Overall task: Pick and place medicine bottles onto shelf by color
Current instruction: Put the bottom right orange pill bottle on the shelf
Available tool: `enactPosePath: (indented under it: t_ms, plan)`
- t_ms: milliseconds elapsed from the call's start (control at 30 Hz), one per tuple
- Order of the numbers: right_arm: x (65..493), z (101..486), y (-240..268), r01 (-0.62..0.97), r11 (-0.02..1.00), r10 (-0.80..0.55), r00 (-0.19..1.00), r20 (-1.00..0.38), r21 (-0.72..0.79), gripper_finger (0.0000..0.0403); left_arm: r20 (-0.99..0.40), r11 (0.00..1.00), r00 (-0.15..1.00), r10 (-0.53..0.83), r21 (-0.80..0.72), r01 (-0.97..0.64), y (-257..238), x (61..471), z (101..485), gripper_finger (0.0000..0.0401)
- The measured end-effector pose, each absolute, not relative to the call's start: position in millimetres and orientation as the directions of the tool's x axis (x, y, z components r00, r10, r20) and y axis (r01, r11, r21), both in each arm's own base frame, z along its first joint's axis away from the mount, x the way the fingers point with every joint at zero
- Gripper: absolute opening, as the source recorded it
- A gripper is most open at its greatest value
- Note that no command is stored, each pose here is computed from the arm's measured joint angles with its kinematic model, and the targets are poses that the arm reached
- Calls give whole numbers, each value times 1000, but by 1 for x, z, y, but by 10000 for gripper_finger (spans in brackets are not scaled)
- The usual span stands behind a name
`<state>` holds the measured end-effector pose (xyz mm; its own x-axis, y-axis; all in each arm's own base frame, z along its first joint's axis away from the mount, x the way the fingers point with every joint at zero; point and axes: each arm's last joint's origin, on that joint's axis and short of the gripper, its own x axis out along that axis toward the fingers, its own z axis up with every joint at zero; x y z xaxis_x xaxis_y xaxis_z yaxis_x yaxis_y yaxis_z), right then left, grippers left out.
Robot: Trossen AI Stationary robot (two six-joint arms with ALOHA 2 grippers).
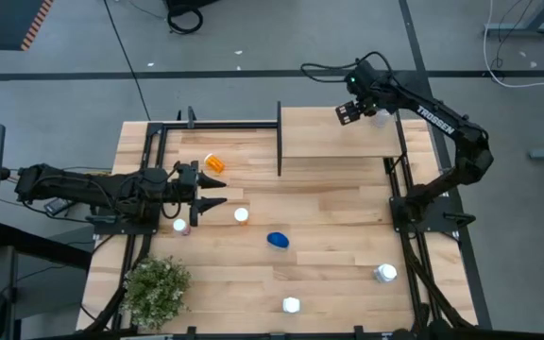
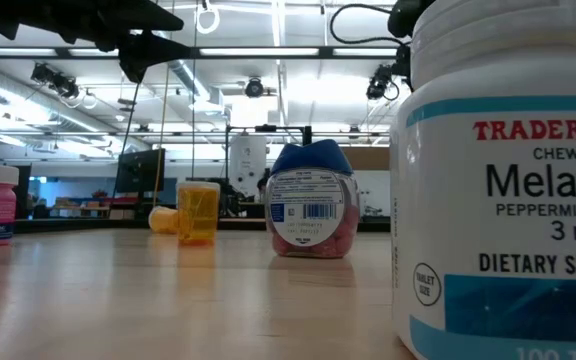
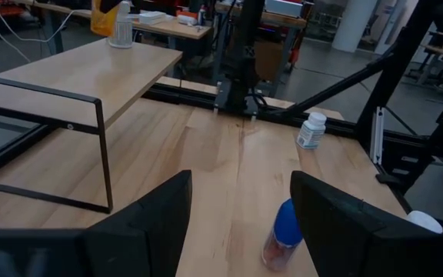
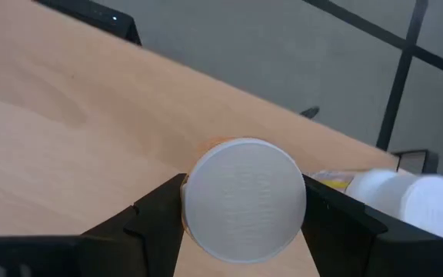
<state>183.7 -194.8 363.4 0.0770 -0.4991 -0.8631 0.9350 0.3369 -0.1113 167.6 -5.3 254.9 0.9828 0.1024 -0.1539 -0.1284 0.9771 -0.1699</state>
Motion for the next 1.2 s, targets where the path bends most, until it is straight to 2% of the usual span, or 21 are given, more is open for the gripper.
enactPosePath:
  t_ms: [133, 333, 600, 933, 1200]
  plan:
    - [176, 363, -202, 939, 327, -491, 73, -868, -106, 237, -155, 977, 983, 102, -170, -128, -5, 168, 255, 229]
    - [183, 355, -209, 921, 373, -460, 82, -884, -109, 237, -156, 977, 982, 102, -170, -129, -5, 168, 255, 229]
    - [198, 329, -227, 891, 429, -392, 36, -919, -148, 237, -170, 975, 980, 103, -176, -133, -5, 167, 253, 229]
    - [185, 328, -240, 908, 401, -366, 42, -930, -117, 237, -199, 977, 975, 103, -166, -137, -5, 167, 251, 229]
    - [185, 328, -240, 899, 421, -365, 46, -930, -121, 242, -199, 976, 975, 103, -169, -138, -5, 167, 251, 229]
